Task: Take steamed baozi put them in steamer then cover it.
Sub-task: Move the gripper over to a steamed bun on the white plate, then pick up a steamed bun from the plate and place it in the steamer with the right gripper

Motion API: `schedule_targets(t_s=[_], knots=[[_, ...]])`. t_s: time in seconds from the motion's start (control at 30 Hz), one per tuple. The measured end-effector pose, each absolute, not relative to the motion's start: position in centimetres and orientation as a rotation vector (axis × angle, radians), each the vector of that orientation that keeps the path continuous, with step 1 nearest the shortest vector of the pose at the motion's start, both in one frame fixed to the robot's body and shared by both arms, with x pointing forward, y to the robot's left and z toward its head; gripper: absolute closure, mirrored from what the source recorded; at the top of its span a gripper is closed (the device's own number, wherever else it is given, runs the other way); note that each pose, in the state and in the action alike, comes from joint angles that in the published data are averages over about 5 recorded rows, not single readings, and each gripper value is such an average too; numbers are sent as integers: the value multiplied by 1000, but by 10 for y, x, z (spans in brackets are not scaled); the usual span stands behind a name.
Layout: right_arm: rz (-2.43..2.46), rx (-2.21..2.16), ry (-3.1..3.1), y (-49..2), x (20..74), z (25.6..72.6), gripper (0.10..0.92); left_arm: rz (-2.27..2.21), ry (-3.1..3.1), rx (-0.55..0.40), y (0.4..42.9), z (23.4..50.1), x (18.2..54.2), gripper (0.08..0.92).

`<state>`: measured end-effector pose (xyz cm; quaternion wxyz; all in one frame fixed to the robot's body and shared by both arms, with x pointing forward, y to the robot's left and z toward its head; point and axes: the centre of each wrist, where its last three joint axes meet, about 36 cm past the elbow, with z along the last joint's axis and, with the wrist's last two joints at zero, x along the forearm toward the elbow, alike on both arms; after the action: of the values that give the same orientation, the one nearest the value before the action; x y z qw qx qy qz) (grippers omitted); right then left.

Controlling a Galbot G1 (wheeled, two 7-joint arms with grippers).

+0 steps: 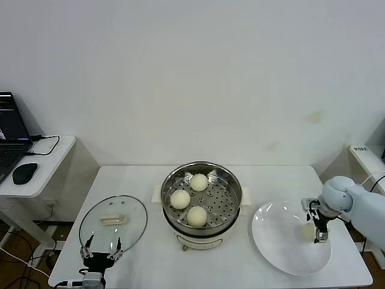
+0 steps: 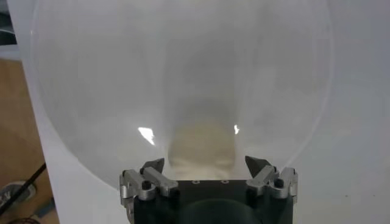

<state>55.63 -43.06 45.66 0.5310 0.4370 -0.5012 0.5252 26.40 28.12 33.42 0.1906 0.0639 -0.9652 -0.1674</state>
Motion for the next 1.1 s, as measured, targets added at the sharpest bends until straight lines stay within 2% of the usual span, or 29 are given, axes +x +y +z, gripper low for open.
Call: schedule_targets(t_s=[0.23,0.6,0.87,1.1], knots=[[1250,1038,-1192,-432,555,453,211,-470,-2711,180,281,333,264,177],[1242,1030,-1211,-435,555,453,445,-470,-2710,177,280,332,264,177],[1224,1020,-1257,-437,558,479,462,-473,-2718,177,280,334,266,177],[1217,1048,-1353,-419,577,539,462,-493,-2737,182,283,341,271,177]])
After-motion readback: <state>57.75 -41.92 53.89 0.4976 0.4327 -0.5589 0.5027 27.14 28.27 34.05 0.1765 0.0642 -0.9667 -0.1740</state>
